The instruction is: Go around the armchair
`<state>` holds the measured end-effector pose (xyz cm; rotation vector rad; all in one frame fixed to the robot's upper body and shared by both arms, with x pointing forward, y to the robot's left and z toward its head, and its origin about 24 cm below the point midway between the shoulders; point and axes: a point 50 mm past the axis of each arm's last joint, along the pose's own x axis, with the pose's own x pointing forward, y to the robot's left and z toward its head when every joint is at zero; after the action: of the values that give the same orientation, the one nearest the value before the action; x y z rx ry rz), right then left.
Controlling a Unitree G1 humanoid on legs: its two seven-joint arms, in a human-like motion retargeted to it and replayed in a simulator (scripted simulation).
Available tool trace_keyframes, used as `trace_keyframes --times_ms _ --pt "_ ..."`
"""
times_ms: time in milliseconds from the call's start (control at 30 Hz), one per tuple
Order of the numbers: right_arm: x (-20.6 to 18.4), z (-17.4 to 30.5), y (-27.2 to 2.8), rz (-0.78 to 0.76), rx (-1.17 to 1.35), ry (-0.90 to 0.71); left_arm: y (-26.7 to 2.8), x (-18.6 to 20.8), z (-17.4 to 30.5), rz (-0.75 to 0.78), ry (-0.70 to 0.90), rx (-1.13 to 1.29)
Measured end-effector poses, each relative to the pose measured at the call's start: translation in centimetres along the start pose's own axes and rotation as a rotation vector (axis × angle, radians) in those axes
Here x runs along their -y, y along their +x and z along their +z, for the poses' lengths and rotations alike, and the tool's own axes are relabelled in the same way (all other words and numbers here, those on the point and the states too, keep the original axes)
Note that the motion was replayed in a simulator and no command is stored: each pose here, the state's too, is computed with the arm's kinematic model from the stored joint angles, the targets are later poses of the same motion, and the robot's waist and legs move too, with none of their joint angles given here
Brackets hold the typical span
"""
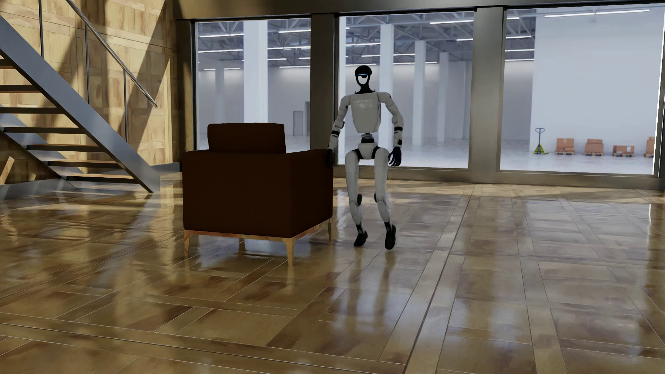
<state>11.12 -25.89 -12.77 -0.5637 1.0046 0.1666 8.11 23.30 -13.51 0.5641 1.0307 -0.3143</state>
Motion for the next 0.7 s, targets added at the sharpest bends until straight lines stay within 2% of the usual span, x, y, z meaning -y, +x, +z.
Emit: trace_keyframes --times_ms 200,467,567,700 --pt "-1.4 -1.5 -0.3 0.041 -0.055 -0.016 -1.1 1.7 -4.2 -0.034 -0.026 -0.155" --pt "-6.8 -10.0 -4.3 0.191 -0.35 -0.024 -3.6 6.9 -8.5 -0.162 -0.055 -0.316" --pt "-8.1 -11.5 -5.4 0.217 -0.409 -0.004 -2.8 5.9 -7.4 -0.128 -0.067 -0.272" --pt "-5.5 -8.2 -3.0 0.132 -0.297 0.029 -1.2 1.8 -4.1 -0.015 -0.081 -0.143"
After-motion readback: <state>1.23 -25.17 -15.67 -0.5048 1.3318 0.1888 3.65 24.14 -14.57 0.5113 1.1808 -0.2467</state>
